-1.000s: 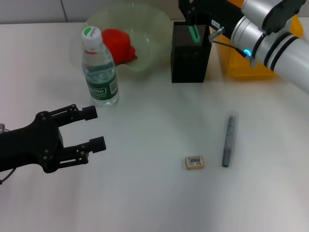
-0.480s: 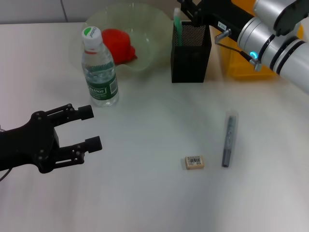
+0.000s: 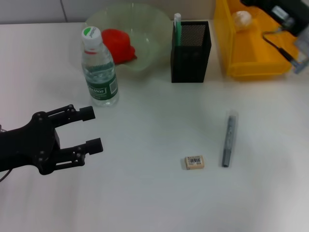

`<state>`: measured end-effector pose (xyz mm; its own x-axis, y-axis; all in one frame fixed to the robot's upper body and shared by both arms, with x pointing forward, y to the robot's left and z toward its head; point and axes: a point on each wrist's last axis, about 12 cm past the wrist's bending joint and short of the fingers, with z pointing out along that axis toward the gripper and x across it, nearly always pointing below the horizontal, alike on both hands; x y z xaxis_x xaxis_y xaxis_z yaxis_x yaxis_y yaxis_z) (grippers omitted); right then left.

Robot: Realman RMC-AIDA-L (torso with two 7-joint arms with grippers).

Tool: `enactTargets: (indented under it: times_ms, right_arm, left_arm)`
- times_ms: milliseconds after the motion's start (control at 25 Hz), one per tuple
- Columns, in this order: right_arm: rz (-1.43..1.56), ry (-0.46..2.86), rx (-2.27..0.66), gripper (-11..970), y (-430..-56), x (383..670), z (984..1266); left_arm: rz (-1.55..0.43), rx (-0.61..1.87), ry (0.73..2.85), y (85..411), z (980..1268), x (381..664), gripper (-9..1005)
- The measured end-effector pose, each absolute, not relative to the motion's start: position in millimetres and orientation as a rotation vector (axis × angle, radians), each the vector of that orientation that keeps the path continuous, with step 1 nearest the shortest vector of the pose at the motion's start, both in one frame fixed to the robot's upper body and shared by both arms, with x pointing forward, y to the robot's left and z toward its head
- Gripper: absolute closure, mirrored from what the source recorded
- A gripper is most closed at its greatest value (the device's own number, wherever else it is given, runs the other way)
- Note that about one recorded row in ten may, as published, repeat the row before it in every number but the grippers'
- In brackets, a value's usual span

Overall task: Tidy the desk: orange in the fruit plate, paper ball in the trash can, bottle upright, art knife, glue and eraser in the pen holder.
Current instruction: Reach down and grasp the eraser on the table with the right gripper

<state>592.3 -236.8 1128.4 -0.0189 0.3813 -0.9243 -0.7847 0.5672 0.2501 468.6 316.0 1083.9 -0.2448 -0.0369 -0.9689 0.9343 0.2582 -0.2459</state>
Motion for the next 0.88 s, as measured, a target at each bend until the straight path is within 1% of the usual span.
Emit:
enactTargets:
  times_ms: [80, 120, 160, 200, 240, 280, 360, 400, 440, 600, 640, 880]
  right_arm:
    - [1.047, 1.279, -0.496, 315, -245, 583, 1140]
    - [1.110, 1.320, -0.631, 307, -249, 576, 1148]
    - [1.110, 1.320, -0.631, 307, -249, 576, 1148]
    - [1.152, 1.405, -0.801, 307, -250, 570, 1151]
    - [1.152, 1.405, -0.801, 307, -250, 570, 1151]
    - [1.154, 1.452, -0.896, 307, -250, 569, 1153]
    - [1.140, 1.555, -1.070, 307, -248, 568, 1151]
    - [1.118, 1.673, -1.230, 307, -243, 570, 1149]
    - [1.118, 1.673, -1.230, 307, -243, 570, 1149]
    - [1.022, 1.893, -1.507, 307, -226, 573, 1142]
    - [1.022, 1.893, -1.507, 308, -226, 573, 1142]
    - [0.860, 1.971, -1.736, 308, -207, 569, 1132]
  left_arm:
    - [-1.184, 0.881, 1.499, 316, 1084, 469, 210]
    - [-1.184, 0.885, 1.499, 316, 1084, 469, 210]
    - [-1.183, 0.889, 1.500, 315, 1084, 470, 210]
    - [-1.182, 0.890, 1.500, 315, 1084, 470, 210]
    - [-1.182, 0.893, 1.501, 315, 1084, 471, 210]
    - [-1.181, 0.898, 1.501, 315, 1084, 471, 210]
    - [-1.181, 0.905, 1.502, 314, 1084, 472, 210]
    - [-1.185, 0.913, 1.507, 313, 1085, 473, 210]
    - [-1.185, 0.913, 1.507, 313, 1085, 473, 210]
    - [-1.186, 0.914, 1.525, 313, 1084, 475, 210]
    - [-1.186, 0.914, 1.525, 313, 1084, 475, 210]
    - [-1.183, 0.908, 1.527, 311, 1085, 478, 210]
